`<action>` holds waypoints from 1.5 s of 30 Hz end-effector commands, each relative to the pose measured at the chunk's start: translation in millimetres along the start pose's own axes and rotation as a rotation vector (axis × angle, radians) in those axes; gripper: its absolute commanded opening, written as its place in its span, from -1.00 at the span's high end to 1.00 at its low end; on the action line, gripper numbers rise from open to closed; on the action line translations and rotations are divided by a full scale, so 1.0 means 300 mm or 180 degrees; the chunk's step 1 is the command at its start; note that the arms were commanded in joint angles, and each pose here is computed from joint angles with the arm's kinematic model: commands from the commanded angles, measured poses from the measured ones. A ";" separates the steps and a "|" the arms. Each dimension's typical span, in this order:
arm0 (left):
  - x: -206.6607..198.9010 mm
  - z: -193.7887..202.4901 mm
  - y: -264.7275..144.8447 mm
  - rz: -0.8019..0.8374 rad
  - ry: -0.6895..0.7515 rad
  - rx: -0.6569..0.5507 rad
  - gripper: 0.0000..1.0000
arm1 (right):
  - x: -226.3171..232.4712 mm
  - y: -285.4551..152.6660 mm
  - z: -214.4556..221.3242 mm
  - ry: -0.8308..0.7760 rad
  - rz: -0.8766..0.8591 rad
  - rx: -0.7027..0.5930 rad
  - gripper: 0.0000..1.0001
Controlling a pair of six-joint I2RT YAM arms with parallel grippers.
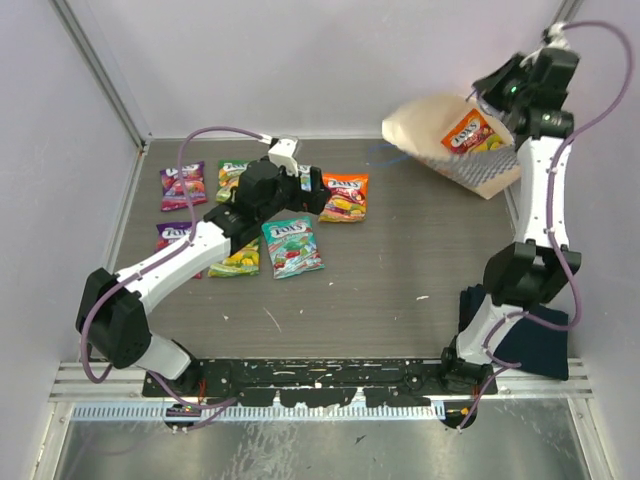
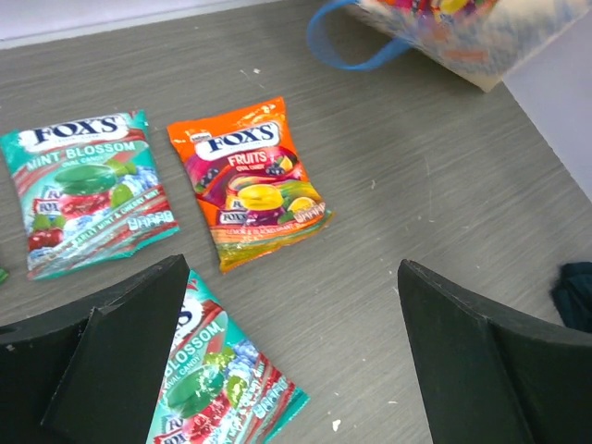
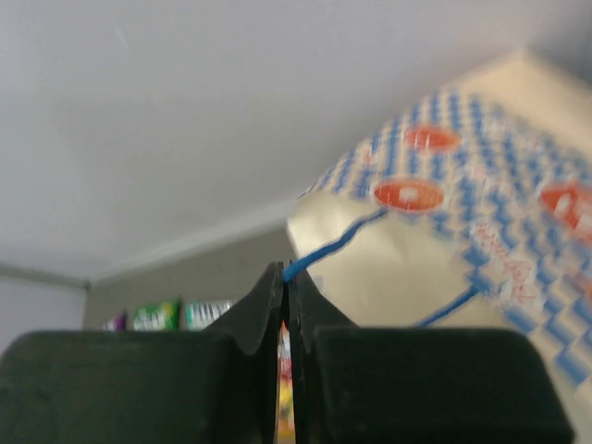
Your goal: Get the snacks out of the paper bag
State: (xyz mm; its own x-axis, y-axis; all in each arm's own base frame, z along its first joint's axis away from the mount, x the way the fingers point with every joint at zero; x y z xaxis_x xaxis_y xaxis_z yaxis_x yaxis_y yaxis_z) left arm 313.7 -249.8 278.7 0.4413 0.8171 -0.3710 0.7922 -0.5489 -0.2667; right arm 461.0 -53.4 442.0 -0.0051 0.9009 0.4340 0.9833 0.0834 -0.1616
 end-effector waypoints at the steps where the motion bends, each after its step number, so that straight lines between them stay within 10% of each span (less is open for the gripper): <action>1: -0.045 -0.028 -0.025 0.0277 -0.0116 -0.0019 -0.96 | 0.180 -0.164 0.221 -0.0349 -0.0555 0.0301 0.99; 7: -0.049 0.034 0.014 0.0404 -0.0262 0.0227 -0.96 | 0.181 -0.247 0.611 -0.0312 -0.0603 0.0841 0.99; 27: -0.303 0.247 0.338 0.0609 -0.0410 0.0448 -0.96 | 0.069 -0.262 0.552 0.0043 -0.0183 0.0436 0.99; 35: -0.387 0.266 0.538 0.1591 -0.1735 -0.0277 -0.96 | 0.008 -0.322 0.495 0.0195 -0.0139 0.0239 0.99; 45: -0.320 0.372 0.759 0.0464 -0.2892 -0.0158 -0.97 | -0.020 -0.361 0.481 0.0358 -0.0226 0.0150 0.99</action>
State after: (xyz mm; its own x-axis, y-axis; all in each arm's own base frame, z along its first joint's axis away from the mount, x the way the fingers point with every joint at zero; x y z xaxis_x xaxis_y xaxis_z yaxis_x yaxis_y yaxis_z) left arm 386.4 -464.1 130.5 0.1988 0.3983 -0.8955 0.6815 -0.7128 -0.1657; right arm 333.6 -10.1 308.8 0.0265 0.8496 0.5267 0.9536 0.1366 -0.2682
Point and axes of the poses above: each gripper's point midway between its finger pads, its own y axis out along the fingers, its own x axis along the line the jaws close on, z = x × y, the point moved 8 cm from there along -y, back along the fingers, and after that the axes turned 7 degrees about -y, right-handed, at the moved point
